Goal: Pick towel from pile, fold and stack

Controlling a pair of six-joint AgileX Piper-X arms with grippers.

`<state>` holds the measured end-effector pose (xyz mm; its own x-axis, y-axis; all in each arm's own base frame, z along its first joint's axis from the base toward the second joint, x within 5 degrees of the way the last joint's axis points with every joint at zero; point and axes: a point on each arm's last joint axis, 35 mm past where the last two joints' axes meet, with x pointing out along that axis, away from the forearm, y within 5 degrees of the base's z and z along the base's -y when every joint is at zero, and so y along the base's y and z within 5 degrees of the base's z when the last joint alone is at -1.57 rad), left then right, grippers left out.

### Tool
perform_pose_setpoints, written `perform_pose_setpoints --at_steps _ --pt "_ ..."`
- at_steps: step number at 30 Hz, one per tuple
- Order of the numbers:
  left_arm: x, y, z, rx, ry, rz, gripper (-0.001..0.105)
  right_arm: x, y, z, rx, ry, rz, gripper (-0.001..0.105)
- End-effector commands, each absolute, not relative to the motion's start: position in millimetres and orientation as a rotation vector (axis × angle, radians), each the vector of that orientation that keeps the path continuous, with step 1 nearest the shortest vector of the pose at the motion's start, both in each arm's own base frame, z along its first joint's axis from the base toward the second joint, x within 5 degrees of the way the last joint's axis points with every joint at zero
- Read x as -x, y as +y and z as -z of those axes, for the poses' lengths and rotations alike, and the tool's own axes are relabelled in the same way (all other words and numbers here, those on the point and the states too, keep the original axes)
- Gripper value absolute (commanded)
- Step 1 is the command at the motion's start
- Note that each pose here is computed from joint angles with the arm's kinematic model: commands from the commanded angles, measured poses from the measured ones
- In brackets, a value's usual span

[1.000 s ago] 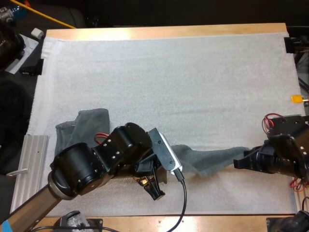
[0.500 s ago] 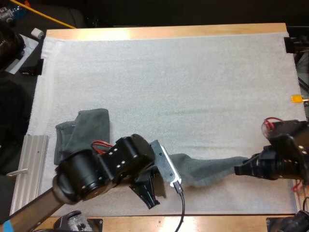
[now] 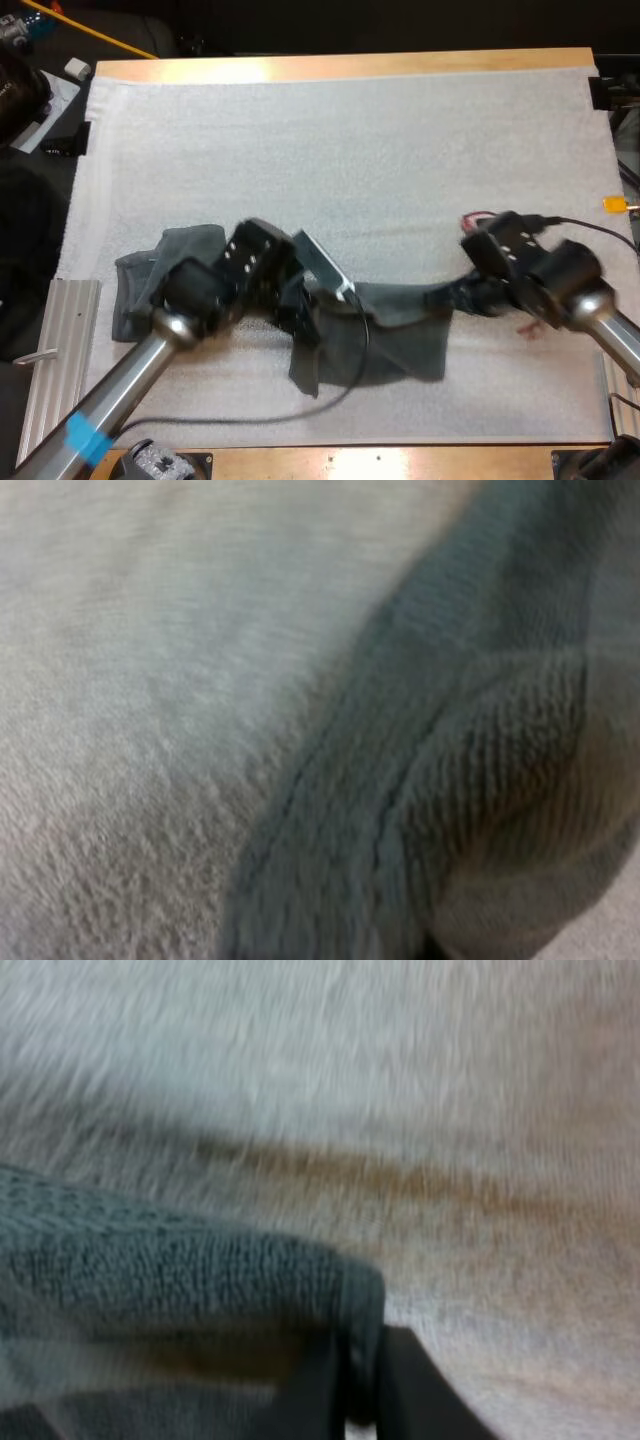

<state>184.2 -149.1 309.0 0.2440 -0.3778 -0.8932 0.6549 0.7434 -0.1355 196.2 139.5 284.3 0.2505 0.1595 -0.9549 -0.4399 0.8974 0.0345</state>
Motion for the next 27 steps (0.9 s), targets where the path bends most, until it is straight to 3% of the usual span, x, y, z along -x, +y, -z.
perform_pose_setpoints --at_steps 1,8,16,27 --pt "-217 -141 -291 -0.182 1.125 0.733 0.000 -220 155 -262 0.248 1.243 -0.378 0.000" --pt "-267 -131 -249 -0.046 1.198 0.742 0.000 -257 162 -227 0.159 1.231 -0.294 0.000" --pt "-298 -120 -212 0.014 1.222 0.688 0.000 -294 139 -204 -0.003 1.216 -0.152 0.000" --pt "-309 -121 -204 -0.067 1.172 0.614 0.004 -310 137 -203 -0.137 1.125 -0.144 0.001"
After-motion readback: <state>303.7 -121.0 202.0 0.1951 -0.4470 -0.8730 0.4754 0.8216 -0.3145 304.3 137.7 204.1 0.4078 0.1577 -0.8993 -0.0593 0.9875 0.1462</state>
